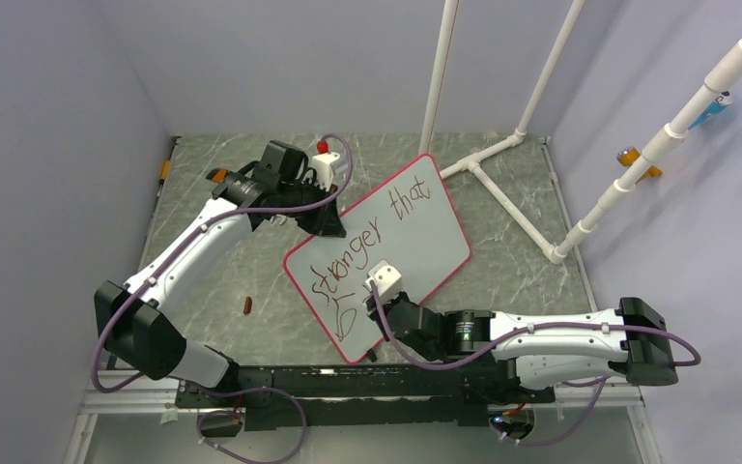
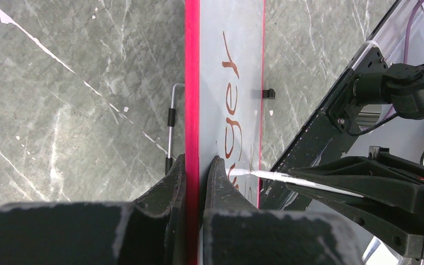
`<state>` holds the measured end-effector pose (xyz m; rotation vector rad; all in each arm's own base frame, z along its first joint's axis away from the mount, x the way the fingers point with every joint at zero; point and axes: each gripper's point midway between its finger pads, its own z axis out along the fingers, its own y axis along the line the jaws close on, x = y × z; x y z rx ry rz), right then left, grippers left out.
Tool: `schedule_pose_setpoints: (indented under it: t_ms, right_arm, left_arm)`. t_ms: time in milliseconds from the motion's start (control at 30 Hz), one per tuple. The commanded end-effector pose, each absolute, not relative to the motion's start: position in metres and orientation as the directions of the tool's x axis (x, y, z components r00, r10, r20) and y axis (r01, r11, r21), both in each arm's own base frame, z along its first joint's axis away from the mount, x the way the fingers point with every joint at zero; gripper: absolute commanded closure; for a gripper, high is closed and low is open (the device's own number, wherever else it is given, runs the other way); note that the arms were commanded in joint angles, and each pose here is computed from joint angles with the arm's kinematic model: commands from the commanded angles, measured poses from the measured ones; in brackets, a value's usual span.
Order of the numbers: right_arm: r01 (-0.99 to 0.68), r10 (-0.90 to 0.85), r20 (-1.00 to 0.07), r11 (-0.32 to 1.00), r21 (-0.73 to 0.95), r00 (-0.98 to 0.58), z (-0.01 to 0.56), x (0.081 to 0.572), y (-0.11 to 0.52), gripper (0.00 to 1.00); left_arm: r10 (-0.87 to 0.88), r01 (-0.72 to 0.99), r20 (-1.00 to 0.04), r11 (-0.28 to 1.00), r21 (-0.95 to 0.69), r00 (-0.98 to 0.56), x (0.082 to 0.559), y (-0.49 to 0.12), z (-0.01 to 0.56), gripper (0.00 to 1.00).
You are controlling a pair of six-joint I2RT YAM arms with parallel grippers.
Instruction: Write a sentence on the whiteboard
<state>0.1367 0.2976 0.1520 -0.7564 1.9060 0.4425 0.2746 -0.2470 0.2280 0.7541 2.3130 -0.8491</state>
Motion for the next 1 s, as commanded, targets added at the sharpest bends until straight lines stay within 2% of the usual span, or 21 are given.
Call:
schedule_pose_setpoints:
  t_ms: [0, 233, 467, 800, 967]
  right_arm:
    - [-0.68, -0.295, -0.882, 0.732, 0.038, -0.367, 0.136, 0.127, 0.298, 1.0]
    - [-0.663, -0.298, -0.866, 0.746, 0.052, -0.403, 0.125, 0.122, 0.288, 1.0]
    - [-0.561, -0.291, -0.864, 0.828, -0.012, -0.41, 0.126, 0.137, 0.261, 1.0]
    - [-0.522, -0.14, -0.937, 0.851, 0.051, -0.319, 0.201, 0.164, 0.269, 1.0]
    - [-0.523, -0.087, -0.951, 0.848, 0.086, -0.297, 0.22, 0.179, 0.269, 1.0]
  left_arm:
    - [0.421, 0.601, -0.702, 0.799, -0.013, -0.574, 0.329, -0.192, 0.216, 1.0]
    - [0.421, 0.601, -0.702, 0.799, -0.012, -0.574, 0.33, -0.192, 0.216, 1.0]
    - [0.422, 0.603, -0.701, 0.798, -0.014, -0.575, 0.329, -0.193, 0.215, 1.0]
    - [0.42, 0.602, -0.703, 0.799, -0.015, -0.574, 0.329, -0.193, 0.216, 1.0]
    - [0.42, 0.604, -0.704, 0.797, -0.015, -0.572, 0.329, -0.193, 0.217, 1.0]
